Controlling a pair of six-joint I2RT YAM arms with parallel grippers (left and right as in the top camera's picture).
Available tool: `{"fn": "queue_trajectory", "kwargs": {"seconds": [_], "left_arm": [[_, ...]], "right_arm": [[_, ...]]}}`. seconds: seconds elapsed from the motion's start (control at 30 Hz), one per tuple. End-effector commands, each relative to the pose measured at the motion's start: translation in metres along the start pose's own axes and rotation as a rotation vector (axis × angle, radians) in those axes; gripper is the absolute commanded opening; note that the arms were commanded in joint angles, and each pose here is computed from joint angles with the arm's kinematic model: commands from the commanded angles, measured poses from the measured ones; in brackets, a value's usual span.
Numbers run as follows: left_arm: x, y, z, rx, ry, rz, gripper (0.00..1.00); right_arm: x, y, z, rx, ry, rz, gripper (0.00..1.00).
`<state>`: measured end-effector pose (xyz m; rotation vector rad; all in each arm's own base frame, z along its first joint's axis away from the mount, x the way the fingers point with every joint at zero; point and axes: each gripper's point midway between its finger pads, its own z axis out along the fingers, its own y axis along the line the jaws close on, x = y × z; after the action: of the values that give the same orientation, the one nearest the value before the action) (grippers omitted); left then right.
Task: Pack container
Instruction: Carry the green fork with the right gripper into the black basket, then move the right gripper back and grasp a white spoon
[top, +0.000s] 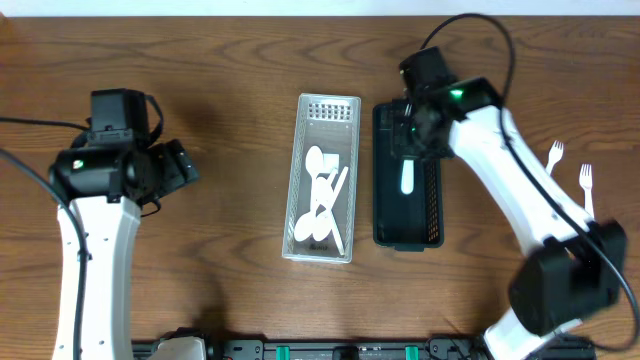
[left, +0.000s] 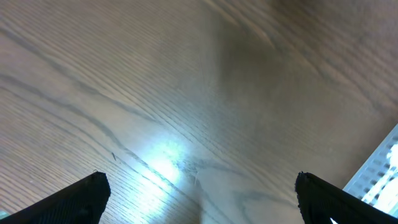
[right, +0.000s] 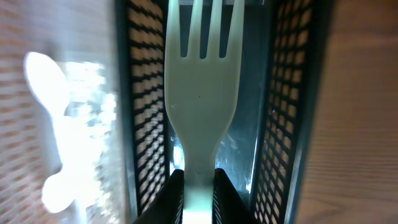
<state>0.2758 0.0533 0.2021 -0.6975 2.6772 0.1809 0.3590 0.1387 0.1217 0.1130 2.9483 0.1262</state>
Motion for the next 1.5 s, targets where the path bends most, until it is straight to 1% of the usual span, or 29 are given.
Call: {"fn": "queue_trajectory", "kwargs": {"seconds": [0.0,0.07,0.2,0.23,0.27,0.3,0.33,0.4,0.47,0.6,0.63,0.7,0.73,0.77,0.83,0.9,0.97,1.1,1.2,1.37,1.47], "left_arm": [[0.007,-0.007,0.008,-0.011,0.034,0.065,0.98],[0.008,-0.01,0.01,-0.011,0.042,0.081,0.98],[0.009,-0.011,0.011,-0.012,0.045,0.087,0.98],[0.009,-0.011,0.011,-0.012,0.045,0.087,0.98],[0.009,-0.011,0.011,-0.012,0.045,0.087,0.98],[0.009,-0.011,0.011,-0.012,0.045,0.087,0.98],[0.009,-0.011,0.011,-0.012,0.045,0.087,0.98],[0.009,-0.011,0.011,-0.012,0.045,0.087,0.98],[0.009,-0.011,0.011,-0.011,0.045,0.088,0.98],[0.009,-0.011,0.011,-0.011,0.045,0.088,0.98],[0.009,-0.011,0.011,-0.011,0.045,0.088,0.98],[0.009,-0.011,0.011,-0.012,0.045,0.087,0.98],[0.009,-0.011,0.011,-0.012,0.045,0.087,0.98],[0.009,-0.011,0.011,-0.011,0.045,0.088,0.98],[0.009,-0.011,0.011,-0.012,0.045,0.087,0.98],[0.009,-0.011,0.011,-0.011,0.045,0.087,0.98],[0.008,-0.012,0.011,-0.01,0.042,0.087,0.98],[0.007,-0.012,0.011,-0.008,0.038,0.086,0.98],[0.007,-0.012,0.011,-0.009,0.038,0.085,0.98],[0.007,-0.012,0.011,-0.008,0.038,0.085,0.98],[0.007,-0.012,0.011,-0.008,0.037,0.085,0.98]], "right_arm": [[0.015,-0.003,0.034,0.06,0.095,0.023,0.03],[0.018,-0.004,0.045,0.074,0.124,0.021,0.06],[0.02,-0.004,0.05,0.075,0.143,0.009,0.19],[0.02,-0.004,0.05,0.071,0.142,0.003,0.25],[0.02,-0.002,0.048,0.06,0.142,-0.009,0.37],[0.02,-0.001,0.047,0.051,0.143,-0.015,0.51],[0.021,0.001,0.044,0.038,0.144,-0.015,0.63],[0.02,0.004,0.035,0.018,0.138,-0.037,0.67],[0.015,0.003,0.021,0.009,0.114,-0.065,0.66],[-0.016,-0.01,-0.034,0.006,-0.023,-0.066,0.68],[-0.025,-0.015,-0.05,0.001,-0.069,-0.07,0.7],[-0.043,-0.025,-0.088,-0.016,-0.175,-0.104,0.79],[-0.053,-0.033,-0.108,-0.019,-0.237,-0.132,0.89],[-0.062,-0.042,-0.126,-0.015,-0.296,-0.169,0.95],[-0.074,-0.063,-0.152,0.02,-0.376,-0.258,0.99],[-0.079,-0.09,-0.161,0.075,-0.4,-0.34,0.99],[-0.079,-0.118,-0.159,0.121,-0.374,-0.38,0.99],[-0.074,-0.171,-0.132,0.167,-0.266,-0.357,0.99],[-0.062,-0.202,-0.095,0.167,-0.148,-0.34,0.99],[-0.041,-0.221,-0.037,0.132,0.01,-0.335,0.93],[-0.03,-0.225,-0.006,0.112,0.079,-0.327,0.93]]}}
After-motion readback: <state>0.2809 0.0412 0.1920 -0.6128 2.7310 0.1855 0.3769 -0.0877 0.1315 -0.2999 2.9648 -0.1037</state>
